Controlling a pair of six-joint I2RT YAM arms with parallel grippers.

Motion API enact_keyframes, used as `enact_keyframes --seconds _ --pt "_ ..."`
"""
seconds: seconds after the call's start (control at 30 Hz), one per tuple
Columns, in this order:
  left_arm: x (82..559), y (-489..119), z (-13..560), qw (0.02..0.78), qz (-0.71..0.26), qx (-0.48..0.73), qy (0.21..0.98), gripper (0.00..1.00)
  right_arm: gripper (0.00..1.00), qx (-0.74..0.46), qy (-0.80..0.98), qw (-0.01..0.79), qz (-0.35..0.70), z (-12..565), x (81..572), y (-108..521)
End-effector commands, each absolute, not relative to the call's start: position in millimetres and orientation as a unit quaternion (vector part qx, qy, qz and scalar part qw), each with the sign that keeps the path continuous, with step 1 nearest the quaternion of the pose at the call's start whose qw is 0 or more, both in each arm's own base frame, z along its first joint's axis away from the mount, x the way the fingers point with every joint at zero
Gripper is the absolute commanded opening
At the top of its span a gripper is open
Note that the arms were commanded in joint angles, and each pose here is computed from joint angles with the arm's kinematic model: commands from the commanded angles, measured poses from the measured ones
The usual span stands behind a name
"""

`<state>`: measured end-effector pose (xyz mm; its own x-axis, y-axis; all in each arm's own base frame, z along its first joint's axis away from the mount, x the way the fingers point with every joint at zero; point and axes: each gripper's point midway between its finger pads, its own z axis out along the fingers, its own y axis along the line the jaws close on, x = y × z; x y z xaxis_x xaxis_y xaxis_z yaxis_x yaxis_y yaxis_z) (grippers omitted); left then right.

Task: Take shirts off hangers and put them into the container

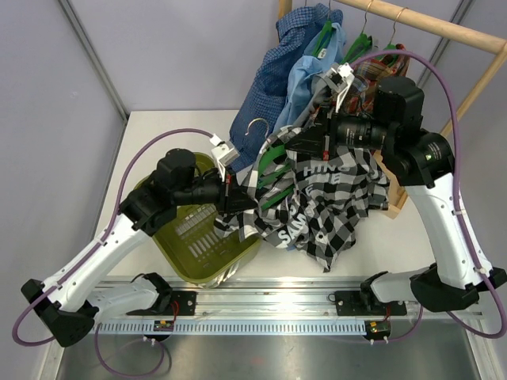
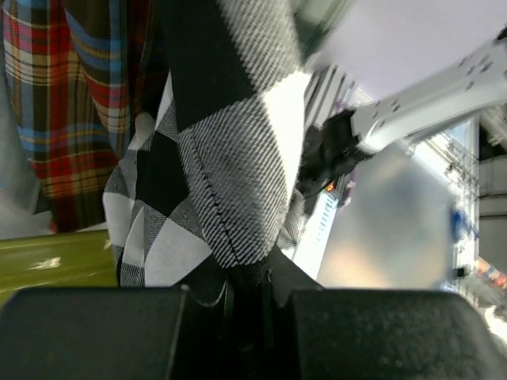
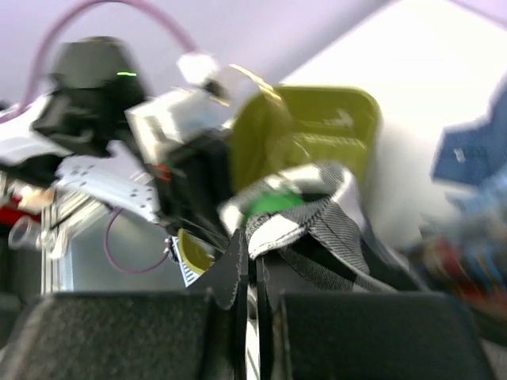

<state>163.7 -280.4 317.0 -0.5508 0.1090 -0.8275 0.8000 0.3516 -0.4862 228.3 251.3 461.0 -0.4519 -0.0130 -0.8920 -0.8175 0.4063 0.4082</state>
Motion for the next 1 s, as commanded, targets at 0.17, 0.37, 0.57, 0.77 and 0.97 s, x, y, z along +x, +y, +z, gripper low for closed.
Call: enact_keyframes --seconds 0.17,0.37,0.57,0.77,0.97 --pt "172.2 -290.1 342.7 0.421 -0.444 0.392 0.687 0.0 0.0 -0.448 0.622 0.385 0.514 460.1 170.8 290.9" --pt "166.1 -285.5 344.2 0.445 -0.441 0.417 0.658 0.0 0.2 -0.524 0.646 0.393 0.393 397.2 174.4 260.6" --pt "153.3 -272.2 334.1 0.453 -0.412 0.475 0.632 0.0 0.81 -0.575 0.627 0.446 0.279 401.1 178.0 225.2" --pt "148.2 -248.2 325.4 0.443 -0.345 0.532 0.634 0.0 0.86 -0.586 0.604 0.496 0.214 419.0 176.9 201.0" --pt "139.0 -240.7 338.2 0.454 -0.332 0.566 0.603 0.0 0.87 -0.656 0.546 0.459 0.246 401.8 156.3 209.2"
